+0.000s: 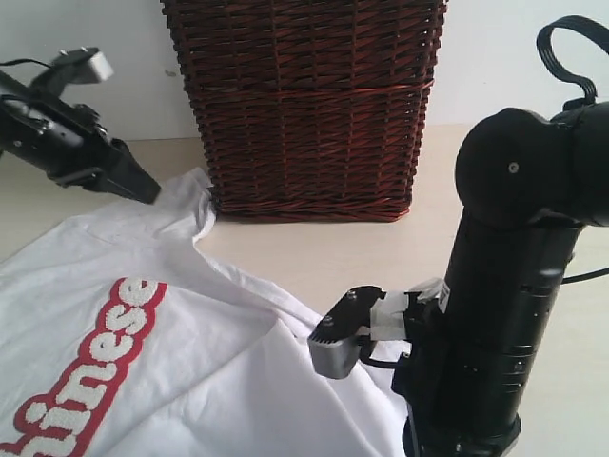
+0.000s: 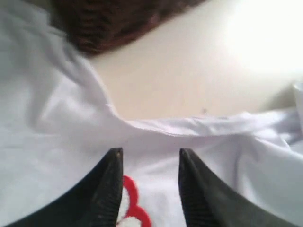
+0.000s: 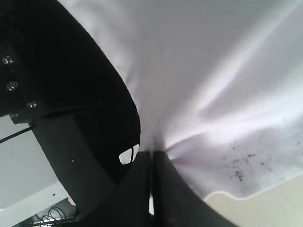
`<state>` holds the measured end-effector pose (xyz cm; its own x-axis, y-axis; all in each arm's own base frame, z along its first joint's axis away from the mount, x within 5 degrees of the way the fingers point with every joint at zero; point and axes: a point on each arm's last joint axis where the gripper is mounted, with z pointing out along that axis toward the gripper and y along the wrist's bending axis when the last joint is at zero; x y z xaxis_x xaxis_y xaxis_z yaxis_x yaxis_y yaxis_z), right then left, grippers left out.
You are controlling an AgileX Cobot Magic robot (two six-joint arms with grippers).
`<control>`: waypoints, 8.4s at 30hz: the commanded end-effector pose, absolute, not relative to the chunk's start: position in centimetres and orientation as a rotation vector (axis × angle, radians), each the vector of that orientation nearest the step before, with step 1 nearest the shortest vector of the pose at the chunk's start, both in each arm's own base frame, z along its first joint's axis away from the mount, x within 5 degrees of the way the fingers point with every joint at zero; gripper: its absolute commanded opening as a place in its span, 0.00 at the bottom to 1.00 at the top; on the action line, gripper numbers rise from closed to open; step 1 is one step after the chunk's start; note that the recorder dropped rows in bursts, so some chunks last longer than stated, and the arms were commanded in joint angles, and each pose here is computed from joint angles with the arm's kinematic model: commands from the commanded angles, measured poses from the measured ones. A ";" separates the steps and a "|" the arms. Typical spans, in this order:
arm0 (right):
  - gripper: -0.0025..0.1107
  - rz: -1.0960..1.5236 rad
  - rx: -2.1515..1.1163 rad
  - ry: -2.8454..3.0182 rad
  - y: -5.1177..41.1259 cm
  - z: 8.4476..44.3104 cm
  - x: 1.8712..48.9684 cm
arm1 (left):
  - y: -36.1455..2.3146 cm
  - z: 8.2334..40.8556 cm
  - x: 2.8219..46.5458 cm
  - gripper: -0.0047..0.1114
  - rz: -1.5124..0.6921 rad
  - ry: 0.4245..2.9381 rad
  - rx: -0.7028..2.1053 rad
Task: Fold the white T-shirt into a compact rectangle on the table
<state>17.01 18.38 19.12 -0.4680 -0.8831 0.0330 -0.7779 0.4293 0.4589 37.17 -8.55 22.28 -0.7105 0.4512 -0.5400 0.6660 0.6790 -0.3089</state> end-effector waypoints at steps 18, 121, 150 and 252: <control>0.02 -0.730 1.574 -2.306 18.2 20.9 11.9 | -11.3 19.6 35.6 0.38 -0.582 2.493 1.135; 0.02 0.002 1.307 -2.950 22.0 10.4 18.4 | -10.9 18.9 36.5 0.38 -0.466 2.519 1.010; 0.02 0.441 0.879 -2.956 15.4 13.4 24.8 | -9.8 19.3 37.5 0.38 -0.278 2.542 0.815; 0.02 -0.087 0.342 -3.278 7.6 8.1 39.5 | -1.6 9.1 52.8 0.04 0.126 2.834 0.430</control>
<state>39.20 8.87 10.26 -0.9552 -0.1868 -0.2295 -0.2072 0.9760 0.0679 52.25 -1.78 10.45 -0.9144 0.3046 -0.2667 0.2834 0.9520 0.1155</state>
